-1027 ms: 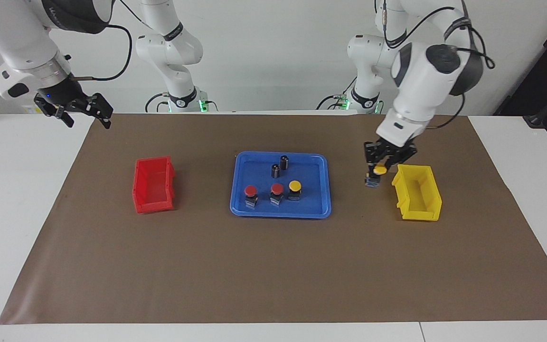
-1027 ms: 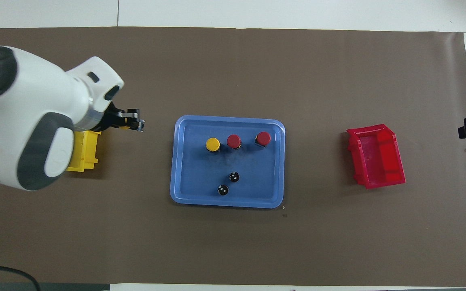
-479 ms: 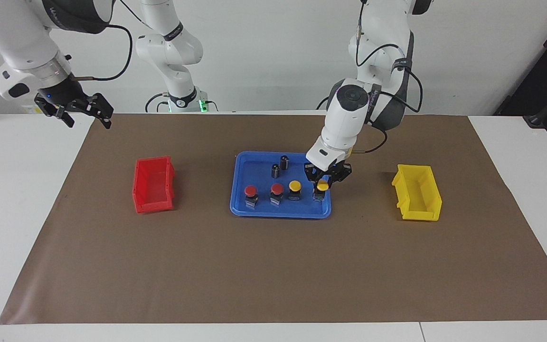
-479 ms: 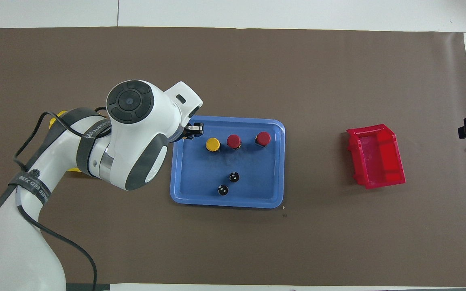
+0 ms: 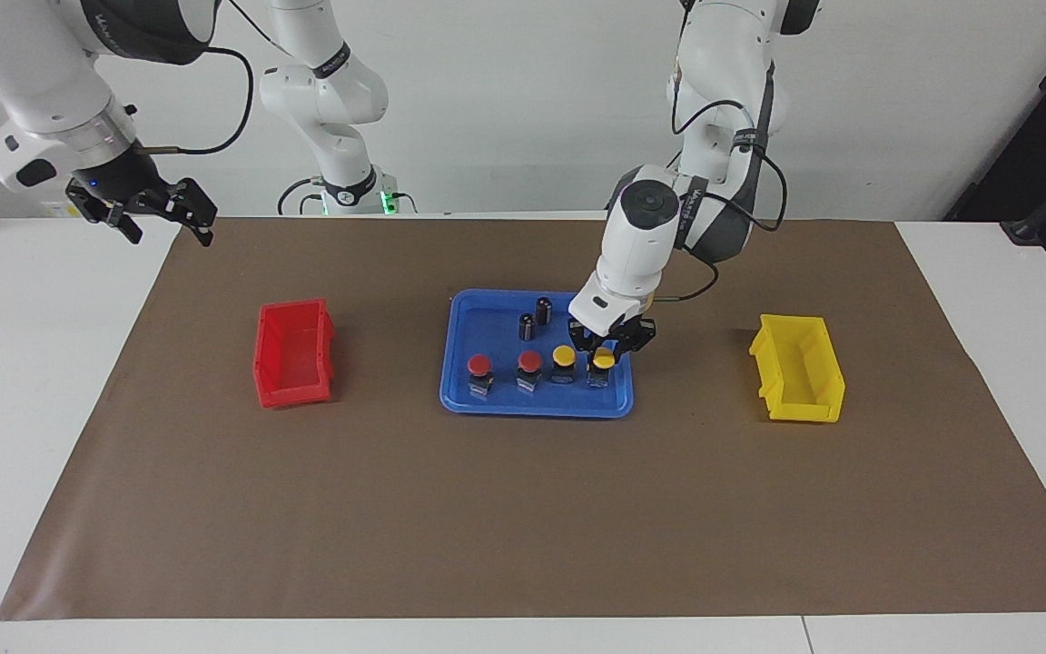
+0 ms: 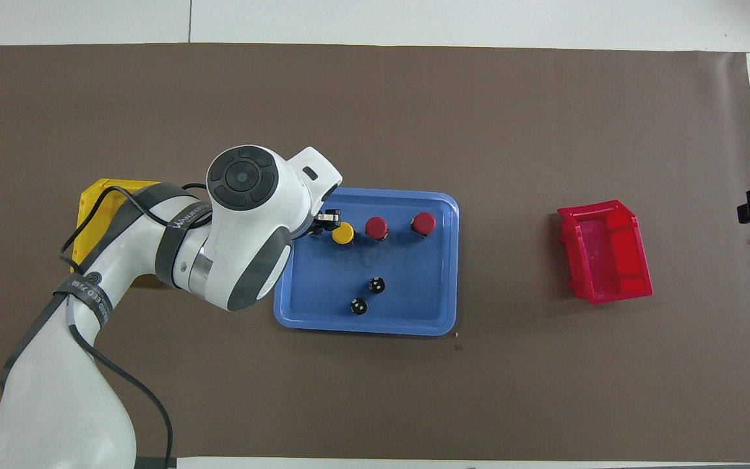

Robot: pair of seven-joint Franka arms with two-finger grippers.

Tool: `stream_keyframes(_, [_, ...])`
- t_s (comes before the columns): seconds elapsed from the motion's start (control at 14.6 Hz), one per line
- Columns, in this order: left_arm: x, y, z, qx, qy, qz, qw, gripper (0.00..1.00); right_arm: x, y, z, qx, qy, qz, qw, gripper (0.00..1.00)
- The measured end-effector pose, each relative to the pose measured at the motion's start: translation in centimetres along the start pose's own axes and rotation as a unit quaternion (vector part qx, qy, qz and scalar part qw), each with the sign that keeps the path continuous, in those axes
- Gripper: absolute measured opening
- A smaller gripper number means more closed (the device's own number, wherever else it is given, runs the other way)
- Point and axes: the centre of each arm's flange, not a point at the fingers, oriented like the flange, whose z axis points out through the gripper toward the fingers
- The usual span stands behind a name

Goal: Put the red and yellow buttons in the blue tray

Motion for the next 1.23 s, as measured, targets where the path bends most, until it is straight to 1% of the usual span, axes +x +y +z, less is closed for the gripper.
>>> stream_keyframes(0.21, [0.2, -0.2, 0.5, 0.001, 0.000, -0.003, 1.000, 0.41, 0.0, 0.0, 0.0, 0.000, 0.000, 0.000, 1.000, 1.00])
stream_keyframes(0.27, [0.4, -0.3, 0.4, 0.001, 0.001, -0.005, 1.000, 0.47, 0.0, 0.0, 0.0, 0.000, 0.000, 0.000, 1.000, 1.00])
stream_keyframes(0.34, [0.5, -0.5, 0.3, 0.001, 0.002, -0.007, 1.000, 0.56, 0.0, 0.0, 0.0, 0.000, 0.000, 0.000, 1.000, 1.00])
stream_keyframes(0.41, [0.6, -0.8, 0.1, 0.002, 0.002, -0.010, 1.000, 0.69, 0.0, 0.0, 0.0, 0.000, 0.000, 0.000, 1.000, 1.00])
stream_keyframes(0.48, [0.8, -1.1, -0.3, 0.004, -0.002, -0.013, 1.000, 0.80, 0.0, 0.0, 0.0, 0.000, 0.000, 0.000, 1.000, 1.00])
stream_keyframes(0.55, [0.8, -1.4, -1.2, 0.006, -0.006, -0.015, 1.000, 0.88, 0.0, 0.0, 0.0, 0.000, 0.000, 0.000, 1.000, 1.00])
stream_keyframes(0.75, [0.8, -3.0, -5.9, 0.006, -0.014, -0.026, 1.000, 0.90, 0.0, 0.0, 0.0, 0.000, 0.000, 0.000, 1.000, 1.00])
stream_keyframes(0.82, [0.8, -4.4, -7.7, 0.006, -0.018, -0.036, 0.999, 0.96, 0.0, 0.0, 0.0, 0.000, 0.000, 0.000, 1.000, 1.00])
stream_keyframes(0.89, [1.1, -6.5, -9.5, 0.006, -0.021, -0.049, 0.999, 0.96, 0.0, 0.0, 0.0, 0.000, 0.000, 0.000, 1.000, 1.00])
stream_keyframes(0.96, [1.5, -8.8, -11.3, 0.004, -0.022, -0.056, 0.998, 1.00, 0.0, 0.0, 0.0, 0.000, 0.000, 0.000, 1.000, 1.00])
stream_keyframes(1.03, [1.9, -11.4, -13.1, 0.001, -0.021, -0.055, 0.998, 1.00, 0.0, 0.0, 0.0, 0.000, 0.000, 0.000, 1.000, 1.00])
stream_keyframes(1.23, [2.6, -20.1, -18.2, -0.006, -0.013, -0.028, 1.000, 1.00, 0.0, 0.0, 0.0, 0.000, 0.000, 0.000, 1.000, 1.00])
